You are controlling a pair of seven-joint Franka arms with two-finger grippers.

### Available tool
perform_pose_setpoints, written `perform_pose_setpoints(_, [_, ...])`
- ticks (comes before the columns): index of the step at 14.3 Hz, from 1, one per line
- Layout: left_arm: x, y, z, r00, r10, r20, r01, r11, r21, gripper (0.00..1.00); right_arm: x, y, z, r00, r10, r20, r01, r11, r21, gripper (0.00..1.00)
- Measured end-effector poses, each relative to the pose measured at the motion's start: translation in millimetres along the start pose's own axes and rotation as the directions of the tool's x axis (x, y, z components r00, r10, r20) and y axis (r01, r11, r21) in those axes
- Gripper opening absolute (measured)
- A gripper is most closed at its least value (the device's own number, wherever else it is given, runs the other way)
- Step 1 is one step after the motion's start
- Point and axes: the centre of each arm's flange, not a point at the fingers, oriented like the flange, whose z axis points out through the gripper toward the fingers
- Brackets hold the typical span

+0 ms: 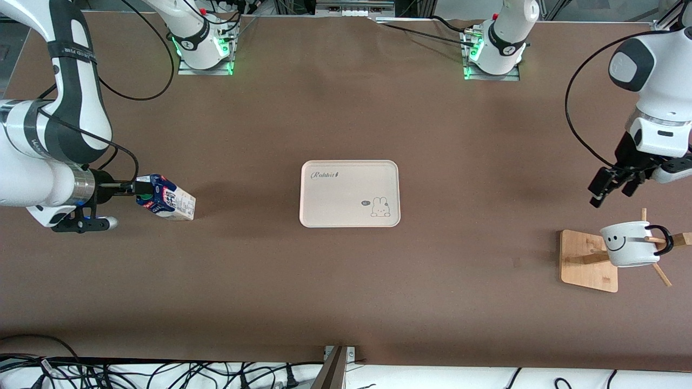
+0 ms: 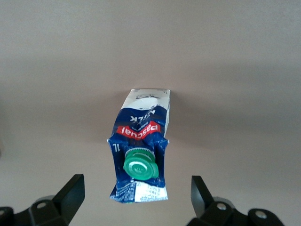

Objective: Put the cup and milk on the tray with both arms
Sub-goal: 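Grasp the milk carton with the right gripper while the left gripper grasps the mug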

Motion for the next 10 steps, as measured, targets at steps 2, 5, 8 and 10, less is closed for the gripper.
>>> perform_pose_setpoints(2, [-1, -8, 16, 1.000, -0.024, -0.013, 0.024, 1.000, -0.005, 1.00, 3, 1, 9, 1.000, 0.002, 0.000, -0.002, 1.000, -0.002, 1.00])
perform_pose_setpoints(5, [-4, -11, 33, 0.996, -0.088, -0.027, 0.087, 0.996, -0.030, 1.00, 4, 2, 17, 1.000, 0.004, 0.003, -0.004, 1.000, -0.002, 1.00])
perform_pose_setpoints(8, [0, -10, 38, 0.995, -0.095, -0.035, 0.094, 0.995, -0.035, 0.94, 4, 3, 26, 1.000, 0.006, 0.003, -0.006, 1.000, -0.003, 1.00])
perform_pose_setpoints(10, [3, -10, 41, 0.993, -0.116, -0.035, 0.115, 0.993, -0.042, 0.77, 3, 4, 36, 1.000, 0.009, 0.008, -0.009, 1.000, -0.003, 1.00])
